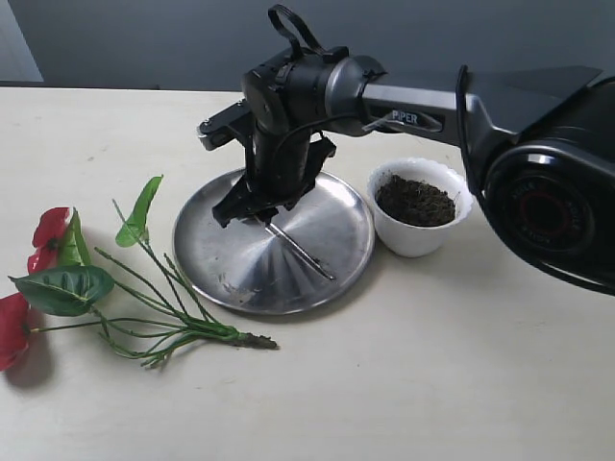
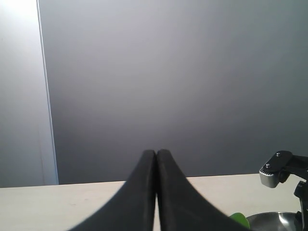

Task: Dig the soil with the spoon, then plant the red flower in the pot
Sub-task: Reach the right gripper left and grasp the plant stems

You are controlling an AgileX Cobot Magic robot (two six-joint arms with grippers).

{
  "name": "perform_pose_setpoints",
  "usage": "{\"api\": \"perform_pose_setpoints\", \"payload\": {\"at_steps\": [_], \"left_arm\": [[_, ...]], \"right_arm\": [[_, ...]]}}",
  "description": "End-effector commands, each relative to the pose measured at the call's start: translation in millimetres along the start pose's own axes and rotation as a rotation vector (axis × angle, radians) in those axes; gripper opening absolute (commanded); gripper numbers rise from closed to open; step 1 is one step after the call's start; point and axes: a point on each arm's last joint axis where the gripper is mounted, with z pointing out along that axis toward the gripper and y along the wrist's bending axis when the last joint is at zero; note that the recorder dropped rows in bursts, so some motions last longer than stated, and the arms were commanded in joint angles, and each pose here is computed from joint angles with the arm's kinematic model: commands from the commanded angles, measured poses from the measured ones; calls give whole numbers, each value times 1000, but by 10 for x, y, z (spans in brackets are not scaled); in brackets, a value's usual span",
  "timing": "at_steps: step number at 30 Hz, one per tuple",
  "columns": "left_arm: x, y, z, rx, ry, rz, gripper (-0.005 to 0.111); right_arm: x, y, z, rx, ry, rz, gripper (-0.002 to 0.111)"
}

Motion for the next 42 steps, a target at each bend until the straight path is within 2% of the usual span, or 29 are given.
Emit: {"api": "perform_pose_setpoints", "payload": {"at_steps": [1, 5, 9, 12, 14, 16, 20, 23, 31, 42], "left_arm": [[5, -6, 1, 9, 0, -5, 0], [5, -6, 1, 9, 0, -5, 0], [6, -5, 1, 8, 2, -4, 0], [6, -5, 1, 8, 2, -4, 0], [6, -5, 1, 8, 2, -4, 0], [6, -5, 1, 8, 2, -4, 0], [6, -5, 1, 8, 2, -4, 0], [6, -5, 1, 8, 2, -4, 0], [6, -5, 1, 8, 2, -4, 0], [5, -6, 1, 9, 0, -4, 0]], "right_arm": [[8, 6, -241, -47, 29, 36, 42], [-6, 163, -547, -182, 12, 27, 42], [-38, 540, -865, -330, -69, -117, 42], [-7, 911, -998, -365, -104, -276, 42], [48, 1182, -1029, -364, -105, -388, 42], [108, 1406, -991, -304, -96, -499, 42], [196, 1670, -868, -163, -75, -673, 42], [232, 1753, -790, -139, -59, -710, 42], [238, 1798, -751, -181, -62, -683, 42], [136, 1826, -495, -122, -164, -698, 42]]}}
